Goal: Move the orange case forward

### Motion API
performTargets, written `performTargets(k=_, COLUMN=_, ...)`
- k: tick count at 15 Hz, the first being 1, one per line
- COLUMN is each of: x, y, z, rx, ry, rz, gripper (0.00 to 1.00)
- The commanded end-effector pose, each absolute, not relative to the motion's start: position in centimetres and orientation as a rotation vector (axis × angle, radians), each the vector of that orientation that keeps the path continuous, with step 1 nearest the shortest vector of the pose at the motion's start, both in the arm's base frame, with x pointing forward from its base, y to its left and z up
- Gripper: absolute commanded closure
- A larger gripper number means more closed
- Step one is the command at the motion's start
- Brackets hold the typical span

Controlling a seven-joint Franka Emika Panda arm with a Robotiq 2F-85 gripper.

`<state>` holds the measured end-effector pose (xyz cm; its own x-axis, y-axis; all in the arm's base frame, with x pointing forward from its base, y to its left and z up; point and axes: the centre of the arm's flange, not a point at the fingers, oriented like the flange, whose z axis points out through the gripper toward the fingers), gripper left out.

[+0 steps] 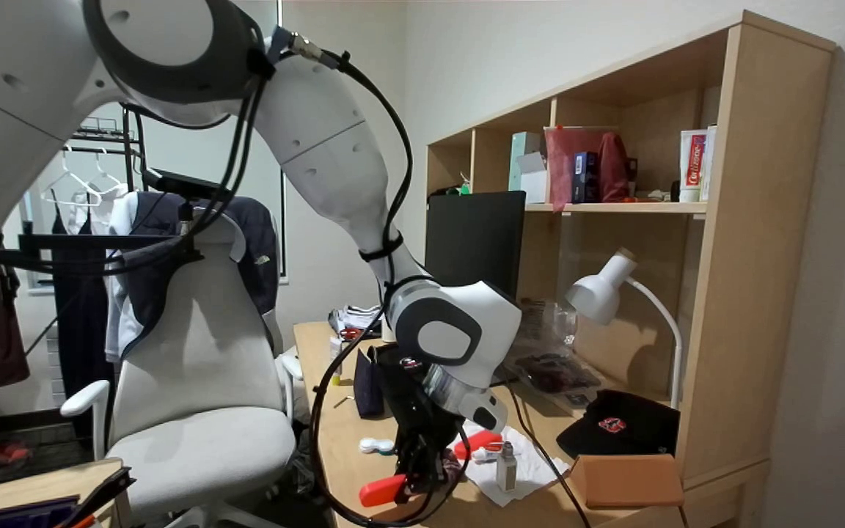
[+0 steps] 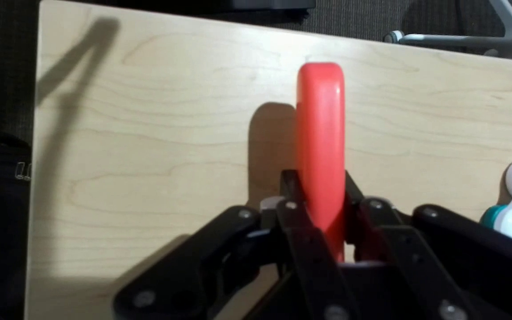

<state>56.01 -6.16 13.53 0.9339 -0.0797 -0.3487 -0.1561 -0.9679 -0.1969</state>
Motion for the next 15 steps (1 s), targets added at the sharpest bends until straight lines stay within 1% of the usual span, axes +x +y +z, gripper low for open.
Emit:
performTargets(k=1, x=55.0, y=-7.1, z=13.9, rx=-2.839, ry=0.161, rz=0.500, gripper=0.87)
performTargets(k=2, x=55.0, y=-7.3, z=13.8, rx=-2.837, ry=0.158, rz=0.500, gripper=0.83)
performTargets(k=4, x=55.0, y=-7.8, z=13.6, rx=-2.831, ry=0.166, rz=0.491, gripper=0.51)
performTargets(k=5, x=55.0, y=-8.0, z=13.5, rx=-2.832, ry=0.159, rz=0.493, gripper=0.46)
performTargets(k=8, x=54.8, y=-8.5, z=13.5, rx=-2.823, ry=0.165, rz=0.482, gripper=0.26)
performTargets(k=12, x=54.9, y=-8.4, z=13.6, rx=-2.834, ry=0.187, rz=0.486, gripper=0.02)
performTargets(k=15, x=55.2, y=-8.3, z=13.7, rx=-2.839, ry=0.192, rz=0.493, gripper=0.00)
